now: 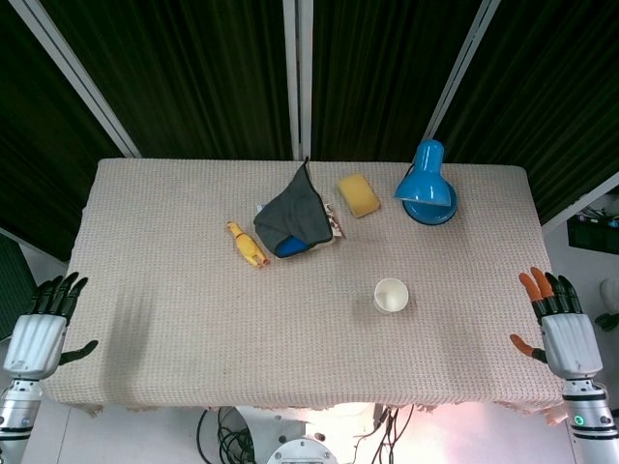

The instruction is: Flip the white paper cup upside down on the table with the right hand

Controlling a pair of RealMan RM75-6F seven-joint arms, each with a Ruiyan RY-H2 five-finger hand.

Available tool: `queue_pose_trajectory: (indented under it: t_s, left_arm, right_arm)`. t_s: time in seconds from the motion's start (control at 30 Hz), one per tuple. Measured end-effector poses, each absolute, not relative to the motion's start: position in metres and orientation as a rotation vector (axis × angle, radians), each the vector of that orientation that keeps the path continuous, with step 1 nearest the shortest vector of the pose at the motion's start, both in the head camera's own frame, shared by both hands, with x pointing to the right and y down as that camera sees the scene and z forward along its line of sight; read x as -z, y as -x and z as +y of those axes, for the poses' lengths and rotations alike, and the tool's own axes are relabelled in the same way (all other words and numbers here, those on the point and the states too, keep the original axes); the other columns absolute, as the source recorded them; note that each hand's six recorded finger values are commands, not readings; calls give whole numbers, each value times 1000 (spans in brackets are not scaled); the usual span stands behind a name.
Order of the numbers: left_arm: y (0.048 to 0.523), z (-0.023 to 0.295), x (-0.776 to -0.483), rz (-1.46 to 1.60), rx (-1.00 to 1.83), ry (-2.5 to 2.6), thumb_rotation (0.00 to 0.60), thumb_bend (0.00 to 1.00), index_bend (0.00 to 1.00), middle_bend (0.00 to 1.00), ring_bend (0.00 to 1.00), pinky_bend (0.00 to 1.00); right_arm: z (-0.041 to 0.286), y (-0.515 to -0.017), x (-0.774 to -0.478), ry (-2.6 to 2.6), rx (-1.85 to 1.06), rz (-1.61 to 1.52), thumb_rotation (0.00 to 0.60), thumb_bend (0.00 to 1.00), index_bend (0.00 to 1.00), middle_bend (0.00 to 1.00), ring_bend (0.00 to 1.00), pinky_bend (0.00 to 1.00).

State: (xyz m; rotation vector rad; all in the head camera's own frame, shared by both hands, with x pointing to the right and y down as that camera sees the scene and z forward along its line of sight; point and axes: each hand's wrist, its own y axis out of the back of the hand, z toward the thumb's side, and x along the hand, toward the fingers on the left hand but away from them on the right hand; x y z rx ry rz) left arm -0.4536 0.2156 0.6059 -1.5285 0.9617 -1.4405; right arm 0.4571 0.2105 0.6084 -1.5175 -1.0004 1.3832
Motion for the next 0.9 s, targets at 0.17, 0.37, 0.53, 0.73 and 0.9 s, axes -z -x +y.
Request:
queue_pose_trajectory:
  t_s: [0.17,0.37,0.53,0.73,0.9]
  left_arm:
    - [456,217,-612,953,1464,1542,600,84,35,7,0,88]
    - [458,217,-615,944,1482,1544,600,84,35,7,0,88]
    - [461,216,-616,948,1494,1541,600,84,35,7,0,88]
    - [461,214,-615,956,1480,1547,600,84,35,7,0,88]
    - [460,213,-615,958,1474,1554,600,84,35,7,0,88]
  right_arm:
    - [191,-424,-613,1572,-1361,-839,600,24,0,0,0,0]
    - [162,-363,-622,1656,-1338,-618,600,26,0,0,0,44]
    - [140,-324,-633,1705,-1362,-507,600,26,0,0,0,49]
    - [119,-288,-651,1732,-1376,-417,600,28,0,0,0,53]
    - [117,-264,-663,1807,-1373,-372,600,29,0,3,0,79]
